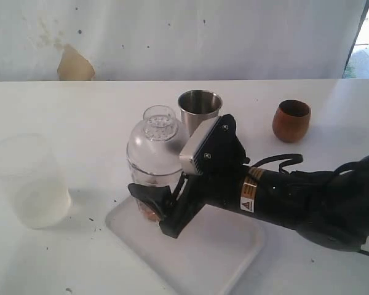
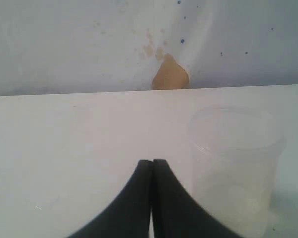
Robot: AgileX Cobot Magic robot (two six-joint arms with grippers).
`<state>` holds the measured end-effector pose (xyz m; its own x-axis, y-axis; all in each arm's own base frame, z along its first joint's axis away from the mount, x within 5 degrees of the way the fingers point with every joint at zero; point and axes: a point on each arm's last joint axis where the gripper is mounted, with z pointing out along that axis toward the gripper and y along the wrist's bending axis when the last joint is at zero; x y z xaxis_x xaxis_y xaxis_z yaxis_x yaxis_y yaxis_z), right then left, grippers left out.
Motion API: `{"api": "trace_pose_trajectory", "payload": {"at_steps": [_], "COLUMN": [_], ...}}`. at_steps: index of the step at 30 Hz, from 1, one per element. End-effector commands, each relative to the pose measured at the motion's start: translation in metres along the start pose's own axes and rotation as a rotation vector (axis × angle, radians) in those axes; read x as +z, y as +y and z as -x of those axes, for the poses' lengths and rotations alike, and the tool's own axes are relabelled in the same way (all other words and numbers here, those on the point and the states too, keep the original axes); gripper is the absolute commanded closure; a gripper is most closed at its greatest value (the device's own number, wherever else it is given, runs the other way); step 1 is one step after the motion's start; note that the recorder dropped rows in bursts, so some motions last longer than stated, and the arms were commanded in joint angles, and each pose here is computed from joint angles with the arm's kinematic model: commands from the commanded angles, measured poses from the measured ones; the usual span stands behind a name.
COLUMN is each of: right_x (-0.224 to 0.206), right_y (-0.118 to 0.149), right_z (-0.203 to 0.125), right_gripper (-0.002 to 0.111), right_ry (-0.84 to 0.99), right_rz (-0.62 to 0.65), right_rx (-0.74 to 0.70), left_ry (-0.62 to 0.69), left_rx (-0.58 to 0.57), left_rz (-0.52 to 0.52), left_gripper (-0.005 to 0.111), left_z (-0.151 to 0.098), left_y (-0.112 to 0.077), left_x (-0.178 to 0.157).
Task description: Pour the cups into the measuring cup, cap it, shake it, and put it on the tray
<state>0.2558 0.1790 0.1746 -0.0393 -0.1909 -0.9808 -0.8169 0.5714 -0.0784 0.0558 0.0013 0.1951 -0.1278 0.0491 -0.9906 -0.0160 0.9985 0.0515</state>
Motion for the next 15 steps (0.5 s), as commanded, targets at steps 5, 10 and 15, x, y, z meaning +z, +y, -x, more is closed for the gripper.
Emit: {"api": "trace_pose_trajectory", "payload": {"at_steps": [5,10,15], "right_x": [-0.001,-0.001,-0.005], "right_y": [-0.004,-0.004,-0.004], "right_z": [0.002,0.003,0.018], "right_gripper": [0.017,0.006,0.007], "right_ry": [-0.02,-0.026,-0.114], "right_rz": [-0.031,-0.03,-0.041], "right_rx": [0.019,0.007,0.002], "left_ry": [-0.011,-0.011,-0.011], "left_rx": [-0.009,-0.009,-0.009], "left_rz": [0.001,0.001,0.001], "left_gripper": [0.107,0.107,0.107], "left_z": [0.0,0.0,0.0], "left_y": [0.0,0.0,0.0], "left_x": [0.0,0.0,0.0]}}
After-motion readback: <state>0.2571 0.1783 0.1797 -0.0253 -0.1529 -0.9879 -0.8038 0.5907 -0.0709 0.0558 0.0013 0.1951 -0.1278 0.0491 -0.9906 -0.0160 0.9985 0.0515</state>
